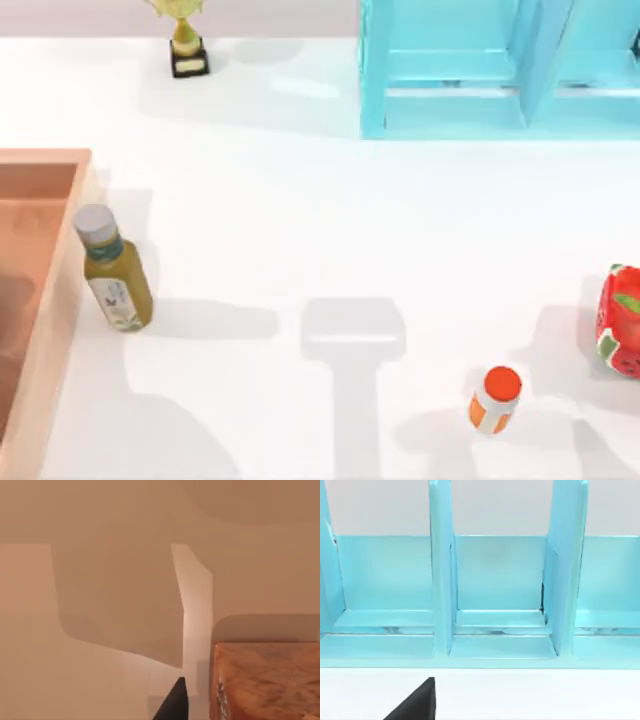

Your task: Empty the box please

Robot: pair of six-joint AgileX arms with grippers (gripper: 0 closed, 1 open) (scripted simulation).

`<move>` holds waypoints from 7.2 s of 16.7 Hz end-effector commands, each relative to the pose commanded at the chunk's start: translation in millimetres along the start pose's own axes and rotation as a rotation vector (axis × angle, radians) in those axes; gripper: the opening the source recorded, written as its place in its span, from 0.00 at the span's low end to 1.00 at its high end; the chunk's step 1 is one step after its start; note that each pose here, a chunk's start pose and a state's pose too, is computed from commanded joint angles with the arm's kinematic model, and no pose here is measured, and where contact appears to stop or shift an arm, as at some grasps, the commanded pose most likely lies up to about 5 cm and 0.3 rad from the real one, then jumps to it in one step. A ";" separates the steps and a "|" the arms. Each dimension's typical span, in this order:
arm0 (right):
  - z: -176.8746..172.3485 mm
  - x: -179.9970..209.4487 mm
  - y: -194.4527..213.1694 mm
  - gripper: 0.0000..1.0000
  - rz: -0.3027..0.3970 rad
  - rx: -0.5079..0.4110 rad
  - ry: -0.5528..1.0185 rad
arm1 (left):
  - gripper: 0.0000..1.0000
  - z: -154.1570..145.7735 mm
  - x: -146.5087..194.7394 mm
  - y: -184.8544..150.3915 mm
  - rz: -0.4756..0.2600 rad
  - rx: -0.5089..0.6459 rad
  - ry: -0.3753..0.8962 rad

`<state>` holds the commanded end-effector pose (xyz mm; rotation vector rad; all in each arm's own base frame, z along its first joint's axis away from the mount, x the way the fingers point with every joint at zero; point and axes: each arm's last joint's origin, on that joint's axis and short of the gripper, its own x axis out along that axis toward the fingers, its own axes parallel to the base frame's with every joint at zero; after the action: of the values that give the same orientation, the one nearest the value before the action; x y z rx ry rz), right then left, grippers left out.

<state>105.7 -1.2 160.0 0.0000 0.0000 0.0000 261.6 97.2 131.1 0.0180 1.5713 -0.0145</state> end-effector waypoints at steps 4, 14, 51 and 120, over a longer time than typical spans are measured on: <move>0.0 0.0 0.0 1.00 0.000 0.000 0.000 | 0.10 0.0 0.0 0.0 0.000 0.000 0.000; 0.0 0.0 0.0 1.00 0.000 0.000 0.000 | 0.00 0.1 -0.5 -0.2 0.000 0.002 -0.002; 0.0 0.0 0.0 1.00 0.000 0.000 0.000 | 0.00 -41.7 -76.0 -278.5 0.046 0.095 0.045; 0.0 0.0 0.0 1.00 0.000 0.000 0.000 | 1.00 20.9 -138.0 -298.2 -0.180 -0.047 -0.256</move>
<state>105.7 -1.2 160.0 0.0000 0.0000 0.0000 276.5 -201.6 268.4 -0.1566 1.3129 -0.1171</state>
